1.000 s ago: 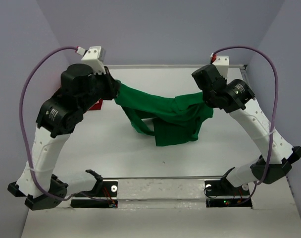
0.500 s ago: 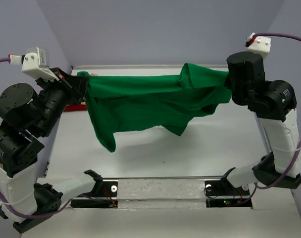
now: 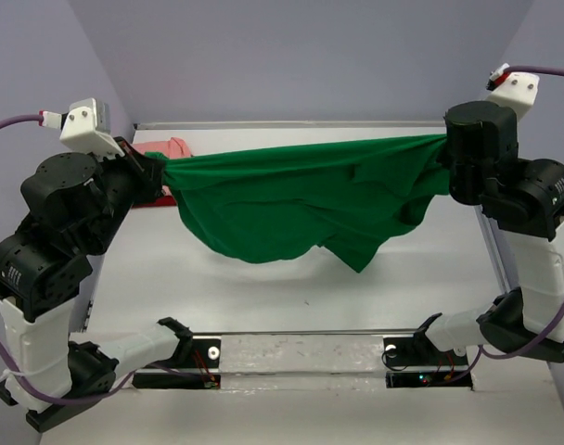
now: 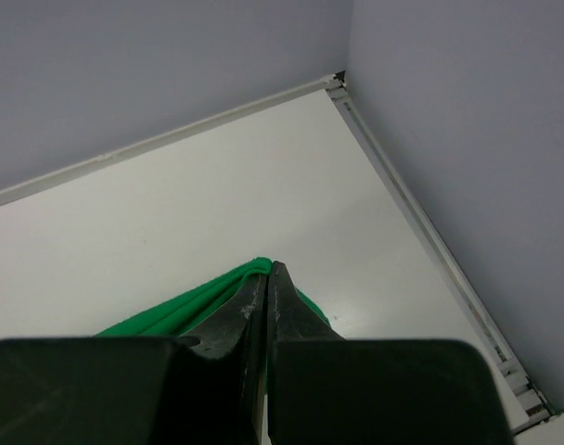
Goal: Fold and stack the t-shirts
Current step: Flatten the tshirt out
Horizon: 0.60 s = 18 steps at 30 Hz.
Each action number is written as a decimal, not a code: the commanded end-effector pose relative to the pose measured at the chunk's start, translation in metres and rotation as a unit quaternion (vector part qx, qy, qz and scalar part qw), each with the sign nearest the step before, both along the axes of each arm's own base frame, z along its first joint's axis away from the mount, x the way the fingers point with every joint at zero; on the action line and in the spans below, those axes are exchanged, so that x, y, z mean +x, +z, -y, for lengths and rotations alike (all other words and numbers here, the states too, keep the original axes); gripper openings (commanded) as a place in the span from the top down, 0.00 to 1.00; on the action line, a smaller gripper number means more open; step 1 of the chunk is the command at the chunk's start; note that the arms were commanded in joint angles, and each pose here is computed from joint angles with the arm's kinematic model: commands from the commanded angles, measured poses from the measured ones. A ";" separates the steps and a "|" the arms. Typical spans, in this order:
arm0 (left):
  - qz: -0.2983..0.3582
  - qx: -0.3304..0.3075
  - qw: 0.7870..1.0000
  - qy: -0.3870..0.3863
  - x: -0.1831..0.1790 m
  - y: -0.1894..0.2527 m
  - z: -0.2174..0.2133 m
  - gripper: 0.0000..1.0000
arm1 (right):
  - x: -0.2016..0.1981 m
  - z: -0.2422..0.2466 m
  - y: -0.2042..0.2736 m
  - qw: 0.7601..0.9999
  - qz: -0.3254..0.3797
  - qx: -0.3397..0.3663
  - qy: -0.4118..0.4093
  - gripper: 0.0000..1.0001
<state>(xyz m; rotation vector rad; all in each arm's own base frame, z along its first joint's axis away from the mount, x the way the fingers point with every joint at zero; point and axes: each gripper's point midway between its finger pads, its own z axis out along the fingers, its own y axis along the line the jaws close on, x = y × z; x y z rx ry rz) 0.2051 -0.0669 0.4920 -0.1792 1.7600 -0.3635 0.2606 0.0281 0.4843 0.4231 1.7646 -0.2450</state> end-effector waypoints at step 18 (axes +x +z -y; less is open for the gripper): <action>0.037 -0.063 0.996 0.050 -0.049 0.016 -0.044 1.00 | -0.066 0.066 0.019 0.999 0.023 -0.017 -0.035 1.00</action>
